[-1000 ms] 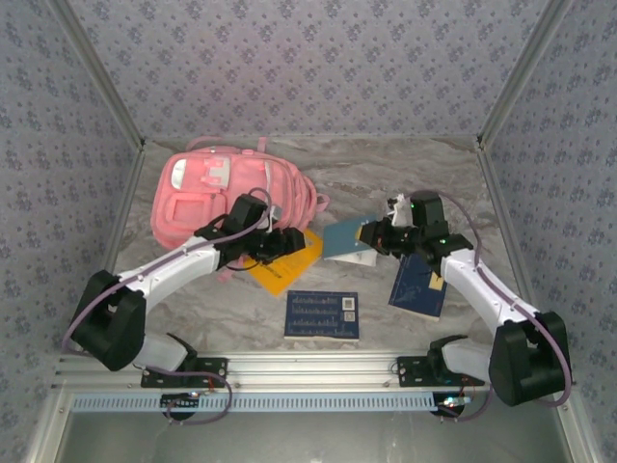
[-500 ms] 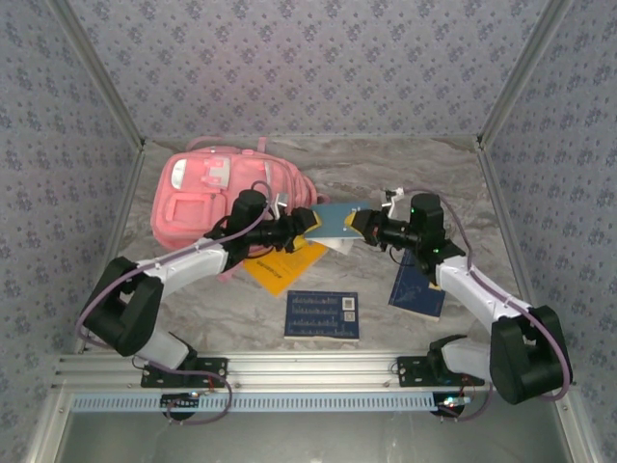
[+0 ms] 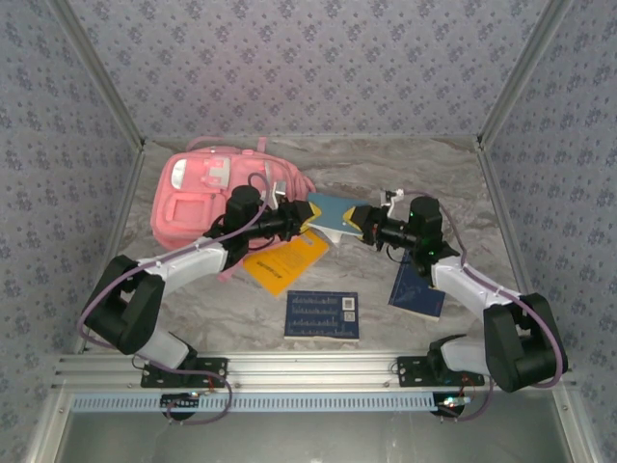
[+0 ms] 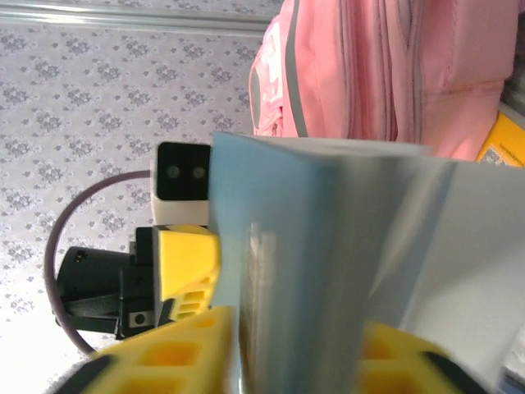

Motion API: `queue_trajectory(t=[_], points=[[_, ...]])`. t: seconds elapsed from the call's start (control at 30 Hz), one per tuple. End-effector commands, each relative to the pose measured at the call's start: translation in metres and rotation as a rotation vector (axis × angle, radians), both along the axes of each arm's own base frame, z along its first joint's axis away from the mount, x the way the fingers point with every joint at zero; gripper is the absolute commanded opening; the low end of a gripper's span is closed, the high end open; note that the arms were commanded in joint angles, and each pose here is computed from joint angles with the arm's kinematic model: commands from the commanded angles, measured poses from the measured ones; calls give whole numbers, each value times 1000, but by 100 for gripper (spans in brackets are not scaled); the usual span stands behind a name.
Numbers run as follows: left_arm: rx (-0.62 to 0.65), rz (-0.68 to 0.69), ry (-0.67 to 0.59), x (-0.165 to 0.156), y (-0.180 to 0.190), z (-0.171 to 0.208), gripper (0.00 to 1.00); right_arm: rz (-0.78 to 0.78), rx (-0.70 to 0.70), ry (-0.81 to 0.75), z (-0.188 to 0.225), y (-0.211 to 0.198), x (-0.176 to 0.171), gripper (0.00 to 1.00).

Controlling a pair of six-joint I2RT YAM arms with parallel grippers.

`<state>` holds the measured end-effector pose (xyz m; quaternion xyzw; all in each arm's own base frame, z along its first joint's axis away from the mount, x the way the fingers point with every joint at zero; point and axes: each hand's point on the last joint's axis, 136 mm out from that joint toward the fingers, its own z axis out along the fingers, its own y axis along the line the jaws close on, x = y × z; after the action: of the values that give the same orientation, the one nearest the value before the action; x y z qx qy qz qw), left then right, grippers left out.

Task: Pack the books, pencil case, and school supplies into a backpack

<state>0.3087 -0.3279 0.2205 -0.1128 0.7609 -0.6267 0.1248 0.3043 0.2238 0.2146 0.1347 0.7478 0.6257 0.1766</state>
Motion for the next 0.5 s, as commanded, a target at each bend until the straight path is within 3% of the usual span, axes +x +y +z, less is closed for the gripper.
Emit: queue_trajectory(t=[0.0,0.1,0.2,0.33,0.47], points=[[-21,-25,-46,-8,-2,16,9,31,-2,-50,8,1,-7,54],[-8,-16,-66,-8,1,24,4,-27,-117,-33,-12,-14,-8,77],[-11,8,-88,-8,6,35,0,-57,-222,-45,-24,-25,-13,88],[-44,19,-114,-8,6,55,0,-55,-108,-72,-14,-16,-11,99],[-66,24,-138,-9,6,72,0,-44,23,-58,-10,-5,-7,100]])
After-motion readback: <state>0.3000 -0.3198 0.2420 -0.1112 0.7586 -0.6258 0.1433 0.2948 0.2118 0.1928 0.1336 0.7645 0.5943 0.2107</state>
